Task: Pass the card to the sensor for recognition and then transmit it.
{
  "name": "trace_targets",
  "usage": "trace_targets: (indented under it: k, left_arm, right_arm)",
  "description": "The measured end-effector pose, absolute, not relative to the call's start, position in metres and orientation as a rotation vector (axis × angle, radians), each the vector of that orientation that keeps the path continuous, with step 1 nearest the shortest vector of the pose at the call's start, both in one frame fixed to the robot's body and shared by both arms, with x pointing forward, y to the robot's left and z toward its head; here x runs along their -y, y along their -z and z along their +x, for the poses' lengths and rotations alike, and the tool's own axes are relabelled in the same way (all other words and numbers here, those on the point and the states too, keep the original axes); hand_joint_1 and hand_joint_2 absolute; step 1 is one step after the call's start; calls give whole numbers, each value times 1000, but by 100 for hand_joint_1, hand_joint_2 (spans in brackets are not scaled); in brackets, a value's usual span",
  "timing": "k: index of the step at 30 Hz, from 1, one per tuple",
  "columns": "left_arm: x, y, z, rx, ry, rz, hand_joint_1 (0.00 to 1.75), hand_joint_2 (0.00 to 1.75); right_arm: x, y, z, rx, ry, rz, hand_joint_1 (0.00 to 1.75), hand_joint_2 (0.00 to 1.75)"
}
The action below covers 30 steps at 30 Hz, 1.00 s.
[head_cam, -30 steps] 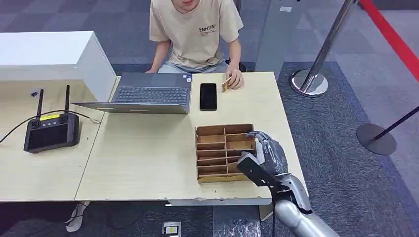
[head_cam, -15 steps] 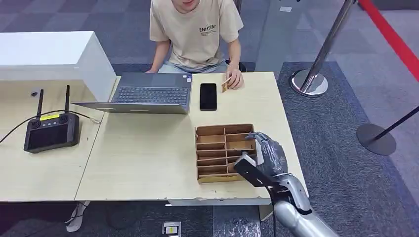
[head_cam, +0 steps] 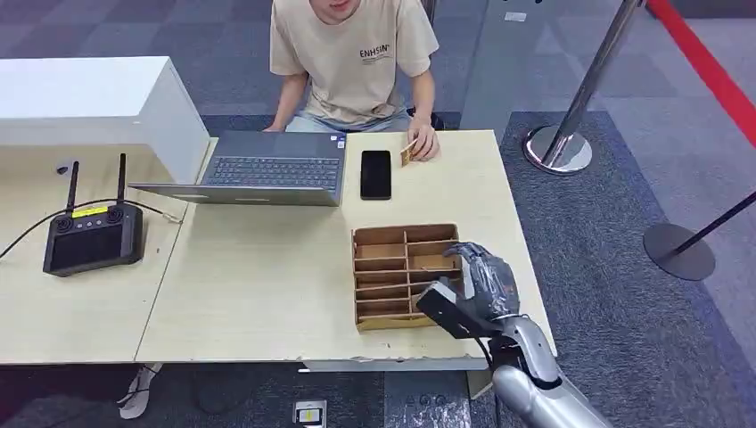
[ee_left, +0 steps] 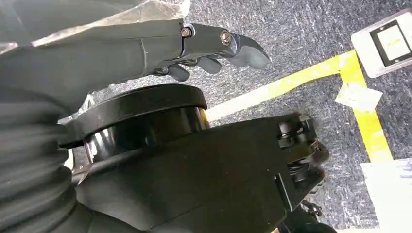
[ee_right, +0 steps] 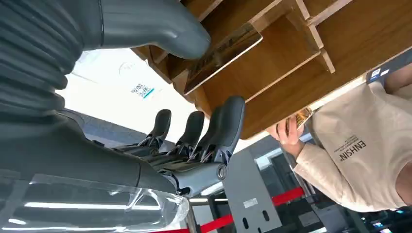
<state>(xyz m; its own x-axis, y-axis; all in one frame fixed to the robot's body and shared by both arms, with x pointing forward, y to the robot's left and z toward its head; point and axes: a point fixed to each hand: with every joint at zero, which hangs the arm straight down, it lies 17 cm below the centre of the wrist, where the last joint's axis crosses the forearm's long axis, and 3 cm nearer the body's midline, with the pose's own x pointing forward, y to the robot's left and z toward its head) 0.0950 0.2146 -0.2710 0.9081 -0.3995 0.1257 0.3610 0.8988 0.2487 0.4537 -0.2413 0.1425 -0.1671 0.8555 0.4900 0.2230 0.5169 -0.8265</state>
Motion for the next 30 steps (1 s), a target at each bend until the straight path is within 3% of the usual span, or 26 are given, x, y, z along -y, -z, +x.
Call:
trace_targets:
  k: [14, 17, 18, 19, 20, 21, 22, 23, 24, 30]
  left_arm:
    - [-214, 271, 94, 172, 396, 219, 0, 175]
    - [-214, 271, 94, 172, 397, 218, 0, 175]
    - [-214, 271, 94, 172, 397, 218, 0, 175]
    - [-214, 271, 94, 172, 397, 218, 0, 175]
    - [-214, 271, 94, 172, 397, 218, 0, 175]
    - [-214, 271, 94, 172, 397, 218, 0, 175]
    - [-214, 271, 94, 172, 397, 218, 0, 175]
    - [-214, 271, 94, 172, 397, 218, 0, 175]
    - [-214, 271, 94, 172, 397, 218, 0, 175]
    - [-214, 271, 94, 172, 397, 218, 0, 175]
  right_arm:
    - [242, -139, 455, 1640, -798, -990, 79, 175]
    - [241, -138, 455, 1637, -807, -996, 86, 175]
    - [241, -139, 455, 1637, -810, -999, 89, 175]
    - [241, -139, 455, 1637, -812, -1000, 103, 175]
    - [241, -139, 455, 1637, -813, -1001, 103, 175]
    - [241, -139, 455, 1637, -814, -1002, 147, 175]
    - [241, -138, 456, 1635, -816, -1003, 164, 175]
    - [241, -138, 456, 1634, -819, -1003, 164, 175]
    - [241, -137, 456, 1632, -820, -1003, 175, 175]
    - [243, -138, 457, 1631, -821, -1007, 175, 175]
